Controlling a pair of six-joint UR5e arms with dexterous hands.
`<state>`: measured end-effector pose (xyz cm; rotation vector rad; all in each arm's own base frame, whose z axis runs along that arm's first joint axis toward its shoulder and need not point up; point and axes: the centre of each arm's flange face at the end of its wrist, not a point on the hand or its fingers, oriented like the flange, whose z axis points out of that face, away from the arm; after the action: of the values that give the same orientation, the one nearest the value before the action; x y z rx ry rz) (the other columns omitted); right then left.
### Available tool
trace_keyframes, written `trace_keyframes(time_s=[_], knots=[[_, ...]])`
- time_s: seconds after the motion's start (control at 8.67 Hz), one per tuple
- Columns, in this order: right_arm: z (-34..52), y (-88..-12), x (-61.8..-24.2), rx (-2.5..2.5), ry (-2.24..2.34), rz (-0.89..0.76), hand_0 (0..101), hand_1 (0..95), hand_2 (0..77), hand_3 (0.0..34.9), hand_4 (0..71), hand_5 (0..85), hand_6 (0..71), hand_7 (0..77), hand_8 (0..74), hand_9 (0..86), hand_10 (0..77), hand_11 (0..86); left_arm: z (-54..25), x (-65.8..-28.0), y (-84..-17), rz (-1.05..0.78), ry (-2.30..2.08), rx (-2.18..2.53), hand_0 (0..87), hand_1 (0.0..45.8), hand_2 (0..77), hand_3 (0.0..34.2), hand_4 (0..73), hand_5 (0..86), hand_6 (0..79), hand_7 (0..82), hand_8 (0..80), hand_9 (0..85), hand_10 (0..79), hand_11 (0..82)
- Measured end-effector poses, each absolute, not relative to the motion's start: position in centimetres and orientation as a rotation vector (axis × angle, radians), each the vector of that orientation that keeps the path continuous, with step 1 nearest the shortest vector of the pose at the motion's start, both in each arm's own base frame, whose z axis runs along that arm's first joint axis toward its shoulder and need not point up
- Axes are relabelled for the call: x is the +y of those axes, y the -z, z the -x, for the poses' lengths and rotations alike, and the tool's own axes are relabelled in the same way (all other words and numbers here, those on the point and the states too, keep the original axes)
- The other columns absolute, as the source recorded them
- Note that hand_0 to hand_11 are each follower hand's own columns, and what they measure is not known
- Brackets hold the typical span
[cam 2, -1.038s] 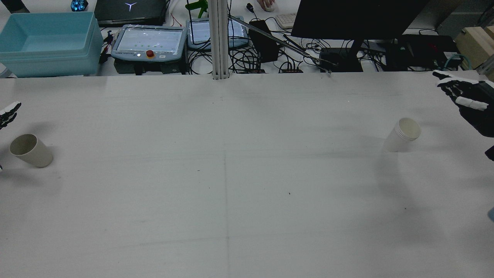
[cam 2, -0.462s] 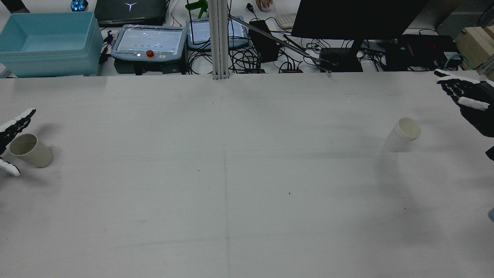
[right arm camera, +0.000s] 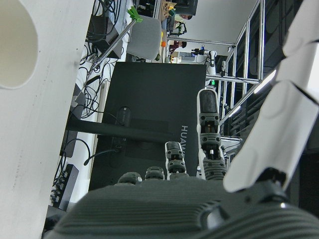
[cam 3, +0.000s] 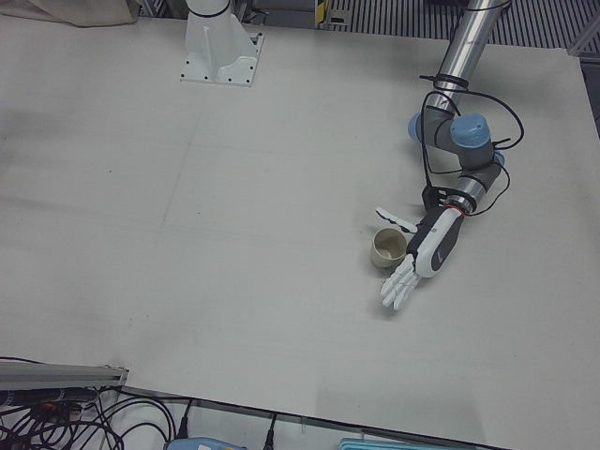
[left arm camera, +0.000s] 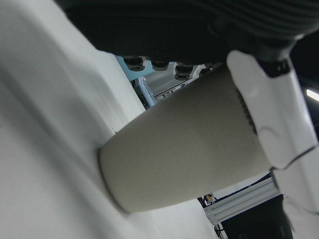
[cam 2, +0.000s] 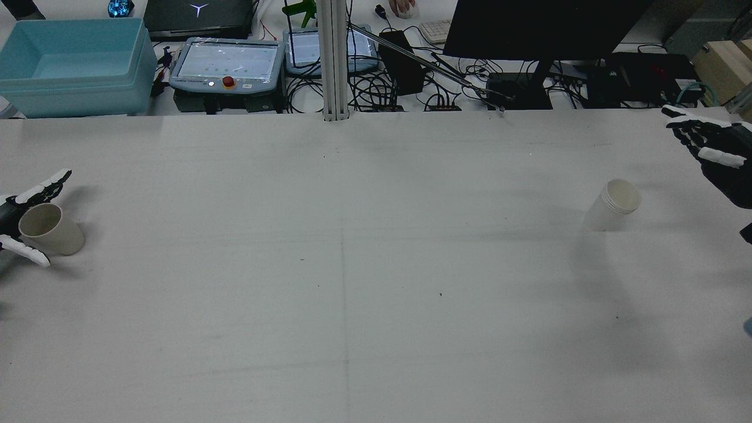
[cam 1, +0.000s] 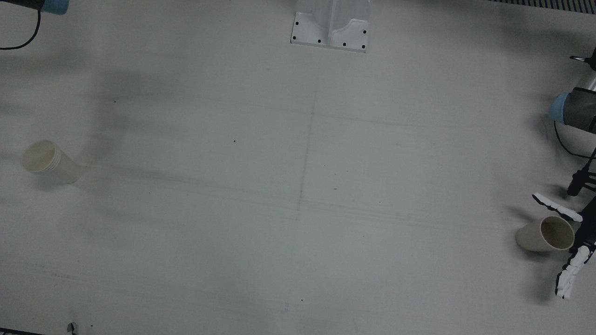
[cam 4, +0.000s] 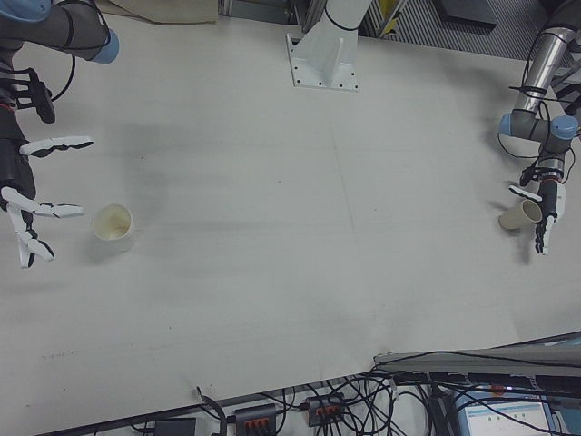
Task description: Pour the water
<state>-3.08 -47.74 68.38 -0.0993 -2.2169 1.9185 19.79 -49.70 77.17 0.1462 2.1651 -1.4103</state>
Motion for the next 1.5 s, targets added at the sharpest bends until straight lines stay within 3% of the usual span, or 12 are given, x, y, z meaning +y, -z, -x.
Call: trace_keyframes(time_s=[0.23,0.46,0.58,0.69,0.81,0.92,1.04,1.15,1.5], knots=[[3.0,-68.5,-47.7,-2.215,-1.921,0.099,48,11.5,8.7,0.0,25.1,21.3,8.2,16.4,1.1,2.7,0.5,1.1,-19.9,-49.8,-77.1,-0.146,1.409,2.169,47.6,10.4,1.6,0.1,12.5,0.5,3.3,4.9,0.5,1.1,1.1,3.3],[2.9,-68.7,-47.5,-2.211,-1.924,0.097,48,11.5,8.7,0.0,25.1,21.3,8.2,16.4,1.1,3.3,0.5,1.1,-19.9,-49.8,-77.0,-0.147,1.41,2.172,51.3,12.5,2.2,0.0,31.6,18.5,6.5,6.0,0.5,1.1,3.3,7.6],[2.9,-68.8,-47.4,-2.21,-1.926,0.097,48,11.5,8.7,0.0,25.1,21.3,8.2,14.2,1.6,3.3,0.5,1.1,-19.9,-49.9,-76.9,-0.147,1.41,2.174,53.4,16.9,6.5,0.0,40.9,28.4,9.3,7.6,0.5,1.1,3.3,7.1],[2.9,-68.8,-47.4,-2.208,-1.928,0.097,48,11.5,8.7,0.0,25.1,21.3,8.2,15.8,1.1,3.3,0.5,1.1,-19.9,-49.9,-76.8,-0.151,1.415,2.177,53.6,8.7,17.5,0.0,48.0,34.4,9.3,8.7,0.0,1.1,4.9,7.6],[2.8,-68.9,-47.4,-2.207,-1.929,0.097,48,11.5,8.7,0.0,25.1,21.3,6.5,14.2,0.5,2.2,0.5,1.1,-19.9,-50.0,-76.6,-0.152,1.422,2.181,54.8,7.1,11.4,0.0,51.8,34.9,11.4,11.4,0.5,1.1,4.9,7.6],[2.8,-69.0,-47.2,-2.205,-1.932,0.097,48,11.5,8.7,0.0,25.1,21.3,6.5,14.2,0.5,2.2,0.5,1.1,-19.9,-50.1,-76.5,-0.148,1.428,2.186,56.4,12.5,10.4,0.0,51.8,34.4,13.1,13.1,2.2,1.1,4.9,7.6],[2.5,-69.2,-47.0,-2.21,-1.942,0.106,48,11.5,8.7,0.0,25.1,21.3,6.5,15.3,0.5,2.2,0.5,1.1,-19.9,-50.1,-76.4,-0.132,1.439,2.191,71.0,21.8,16.9,0.0,51.8,34.4,14.7,14.2,3.8,2.2,4.9,7.6],[1.1,-69.5,-46.7,-2.227,-1.971,0.11,48,11.5,8.7,0.0,25.1,21.3,6.5,15.3,0.5,2.2,0.5,1.1,-19.9,-50.1,-76.3,-0.103,1.459,2.196,80.1,26.7,20.2,0.0,51.8,34.4,17.5,15.8,6.5,8.2,8.2,14.2],[-1.9,-74.9,-45.4,-2.259,-2.0,0.067,48,13.1,14.2,0.0,24.0,21.3,7.6,14.7,0.5,2.2,0.5,0.5,-19.8,-50.5,-74.4,-0.016,1.552,2.215,73.3,25.1,35.5,0.1,51.3,37.6,17.5,16.4,4.9,5.5,8.2,14.7]])
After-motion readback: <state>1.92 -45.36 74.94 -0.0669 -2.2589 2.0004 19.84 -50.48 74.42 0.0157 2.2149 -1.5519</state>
